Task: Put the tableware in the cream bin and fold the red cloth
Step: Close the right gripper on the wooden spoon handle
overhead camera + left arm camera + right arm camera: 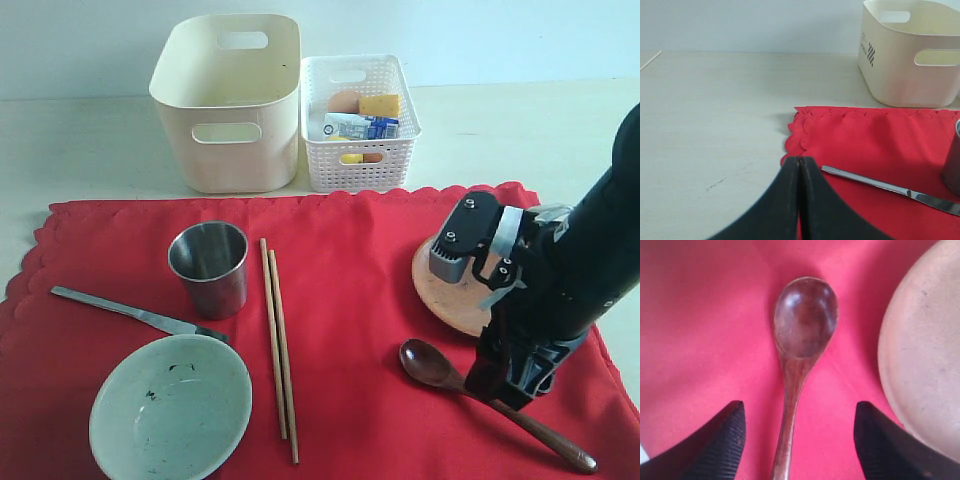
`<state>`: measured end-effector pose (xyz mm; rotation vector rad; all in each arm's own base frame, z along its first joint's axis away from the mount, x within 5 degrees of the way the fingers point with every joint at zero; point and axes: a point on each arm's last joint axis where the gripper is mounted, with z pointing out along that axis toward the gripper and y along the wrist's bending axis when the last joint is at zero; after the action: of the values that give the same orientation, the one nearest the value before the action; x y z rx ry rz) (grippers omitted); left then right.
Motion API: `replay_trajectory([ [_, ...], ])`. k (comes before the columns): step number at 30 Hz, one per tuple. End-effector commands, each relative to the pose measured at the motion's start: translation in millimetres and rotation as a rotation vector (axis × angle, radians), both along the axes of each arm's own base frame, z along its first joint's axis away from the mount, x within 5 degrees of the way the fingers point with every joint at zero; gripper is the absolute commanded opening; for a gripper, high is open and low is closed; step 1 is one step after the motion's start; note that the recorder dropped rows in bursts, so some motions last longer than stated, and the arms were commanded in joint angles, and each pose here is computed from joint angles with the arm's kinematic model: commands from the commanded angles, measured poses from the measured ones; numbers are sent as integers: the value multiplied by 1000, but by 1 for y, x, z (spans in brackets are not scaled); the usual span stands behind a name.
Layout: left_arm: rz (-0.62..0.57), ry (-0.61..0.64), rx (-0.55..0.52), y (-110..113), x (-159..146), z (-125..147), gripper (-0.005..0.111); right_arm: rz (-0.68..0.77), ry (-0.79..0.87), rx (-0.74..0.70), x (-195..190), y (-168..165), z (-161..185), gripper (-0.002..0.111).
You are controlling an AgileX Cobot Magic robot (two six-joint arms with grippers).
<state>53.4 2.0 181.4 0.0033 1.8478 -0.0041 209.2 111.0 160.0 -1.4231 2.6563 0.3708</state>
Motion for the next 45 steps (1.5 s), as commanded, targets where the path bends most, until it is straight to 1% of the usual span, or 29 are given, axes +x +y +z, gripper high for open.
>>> replay_trajectory([
  [1, 0, -7, -12, 0, 0, 0, 0, -45, 17, -4, 2, 2, -8, 60],
  [7, 0, -7, -12, 0, 0, 0, 0, -70, 43, -12, -2, 0, -12, 60],
  [10, 0, -7, -12, 0, 0, 0, 0, -89, 85, -37, -14, -6, -22, 60],
  [12, 0, -7, -12, 0, 0, 0, 0, -110, 73, -42, -17, -7, -26, 60],
  [18, 0, -7, -12, 0, 0, 0, 0, -140, 8, -35, -12, -8, -28, 60],
  [28, 0, -7, -12, 0, 0, 0, 0, -147, 48, -62, -9, -8, -44, 58],
  [30, 0, -7, -12, 0, 0, 0, 0, -147, 52, -65, -9, -8, -46, 53],
  [31, 0, -7, -12, 0, 0, 0, 0, -147, 52, -65, -9, -8, -46, 49],
  [35, 0, -7, -12, 0, 0, 0, 0, -147, 63, -65, -10, -8, -46, 20],
  [38, 0, -7, -12, 0, 0, 0, 0, -142, 85, -68, -12, -8, -46, 3],
  [39, 0, -7, -12, 0, 0, 0, 0, -140, 91, -69, -13, -8, -46, 0],
  [45, 0, -7, -12, 0, 0, 0, 0, -133, 100, -63, -16, -8, -40, 0],
])
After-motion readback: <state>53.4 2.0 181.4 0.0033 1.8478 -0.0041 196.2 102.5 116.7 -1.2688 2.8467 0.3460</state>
